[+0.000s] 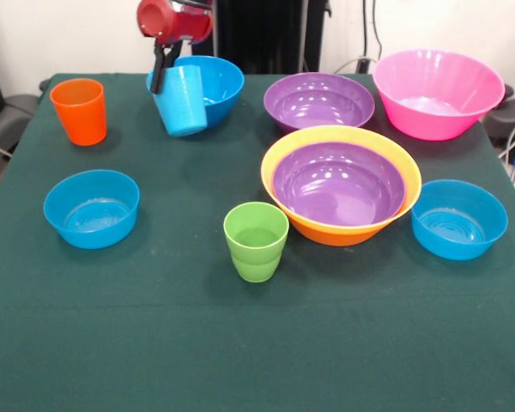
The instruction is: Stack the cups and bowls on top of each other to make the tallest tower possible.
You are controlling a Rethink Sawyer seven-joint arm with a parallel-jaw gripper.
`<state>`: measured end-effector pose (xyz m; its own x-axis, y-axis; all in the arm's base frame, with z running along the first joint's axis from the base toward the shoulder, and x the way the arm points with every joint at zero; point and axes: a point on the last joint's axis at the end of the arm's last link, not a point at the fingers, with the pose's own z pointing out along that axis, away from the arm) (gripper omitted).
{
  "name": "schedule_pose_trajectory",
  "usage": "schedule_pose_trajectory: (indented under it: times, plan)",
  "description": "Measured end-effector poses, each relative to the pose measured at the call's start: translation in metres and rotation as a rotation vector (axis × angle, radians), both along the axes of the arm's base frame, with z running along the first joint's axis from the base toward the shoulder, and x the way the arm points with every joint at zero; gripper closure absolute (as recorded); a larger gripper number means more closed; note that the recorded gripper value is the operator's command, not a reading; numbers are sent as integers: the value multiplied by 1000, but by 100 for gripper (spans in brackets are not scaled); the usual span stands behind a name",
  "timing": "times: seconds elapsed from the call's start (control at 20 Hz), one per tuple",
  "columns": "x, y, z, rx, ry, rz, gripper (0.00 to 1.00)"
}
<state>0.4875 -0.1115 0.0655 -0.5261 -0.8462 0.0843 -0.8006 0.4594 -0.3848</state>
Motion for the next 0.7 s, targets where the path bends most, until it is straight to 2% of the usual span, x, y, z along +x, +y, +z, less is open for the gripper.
schedule_pose_trajectory:
  times: [0.15, 0.45, 0.5, 0.7]
  plan:
    - [8, -4, 1, 27, 48, -34, 100]
    - [27, -8, -1, 89, 194, -116, 100]
    - [31, -8, 0, 99, 232, -132, 100]
    - [40, -4, 6, 116, 317, -167, 100]
